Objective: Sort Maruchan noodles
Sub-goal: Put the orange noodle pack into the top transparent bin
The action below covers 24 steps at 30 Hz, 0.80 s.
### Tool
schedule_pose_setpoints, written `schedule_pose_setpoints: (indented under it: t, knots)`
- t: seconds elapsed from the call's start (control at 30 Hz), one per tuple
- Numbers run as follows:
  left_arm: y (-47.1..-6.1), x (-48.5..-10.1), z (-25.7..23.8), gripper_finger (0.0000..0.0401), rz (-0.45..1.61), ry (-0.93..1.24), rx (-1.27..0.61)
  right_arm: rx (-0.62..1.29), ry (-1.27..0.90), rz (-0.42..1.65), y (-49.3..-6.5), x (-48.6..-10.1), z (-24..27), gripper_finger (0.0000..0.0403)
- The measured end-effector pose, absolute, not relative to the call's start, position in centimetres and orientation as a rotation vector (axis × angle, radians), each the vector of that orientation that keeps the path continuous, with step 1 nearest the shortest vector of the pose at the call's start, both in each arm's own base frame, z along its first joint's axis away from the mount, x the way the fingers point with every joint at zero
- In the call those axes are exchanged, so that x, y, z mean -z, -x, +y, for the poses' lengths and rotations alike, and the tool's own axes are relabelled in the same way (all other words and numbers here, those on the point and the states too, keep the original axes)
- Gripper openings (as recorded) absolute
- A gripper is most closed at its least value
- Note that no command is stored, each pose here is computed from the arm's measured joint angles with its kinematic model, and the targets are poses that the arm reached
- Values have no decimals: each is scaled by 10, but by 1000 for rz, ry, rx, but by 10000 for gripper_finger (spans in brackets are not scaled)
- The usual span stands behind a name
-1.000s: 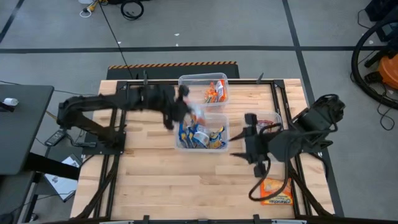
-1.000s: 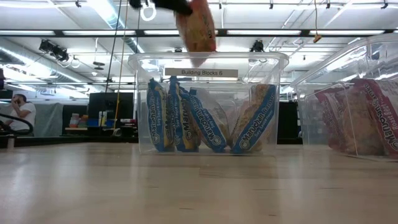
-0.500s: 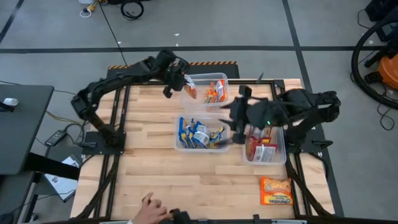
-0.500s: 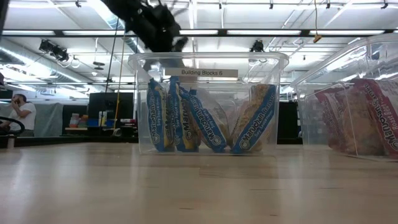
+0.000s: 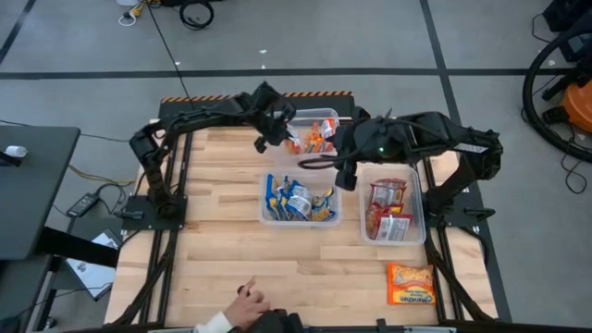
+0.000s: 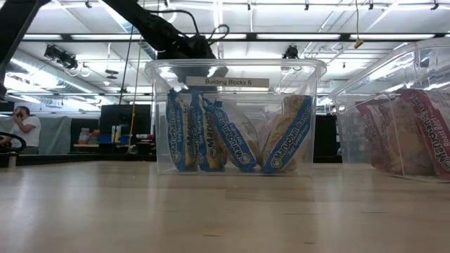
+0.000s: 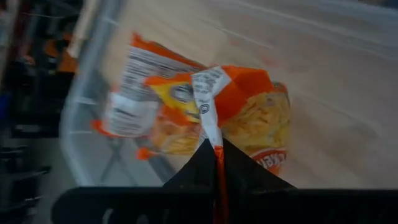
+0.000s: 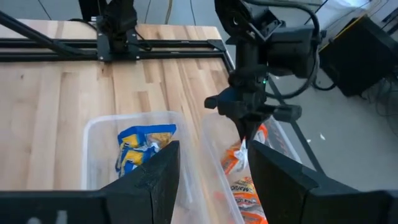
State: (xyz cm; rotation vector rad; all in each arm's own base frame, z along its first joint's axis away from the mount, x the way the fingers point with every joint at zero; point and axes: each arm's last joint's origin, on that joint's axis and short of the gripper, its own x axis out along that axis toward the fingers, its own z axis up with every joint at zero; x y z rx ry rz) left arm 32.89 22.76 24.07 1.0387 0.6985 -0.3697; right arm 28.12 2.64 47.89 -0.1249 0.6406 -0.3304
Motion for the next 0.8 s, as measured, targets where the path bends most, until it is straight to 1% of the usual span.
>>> schedule_pose_setpoints:
  t: [0.17, 0.3, 0.5, 0.8]
  knots:
    - [-329, -232, 223, 12, 737, -1033, 437, 330, 104, 640, -282, -479, 25, 194]
    - [-332, -233, 222, 14, 739, -1061, 420, 332, 95, 639, -282, -479, 25, 194]
    - [-334, -231, 222, 23, 807, -1140, 412, 342, 64, 634, -282, -479, 25, 194]
    - [-333, -228, 221, 25, 848, -1128, 421, 348, 41, 630, -282, -479, 25, 195]
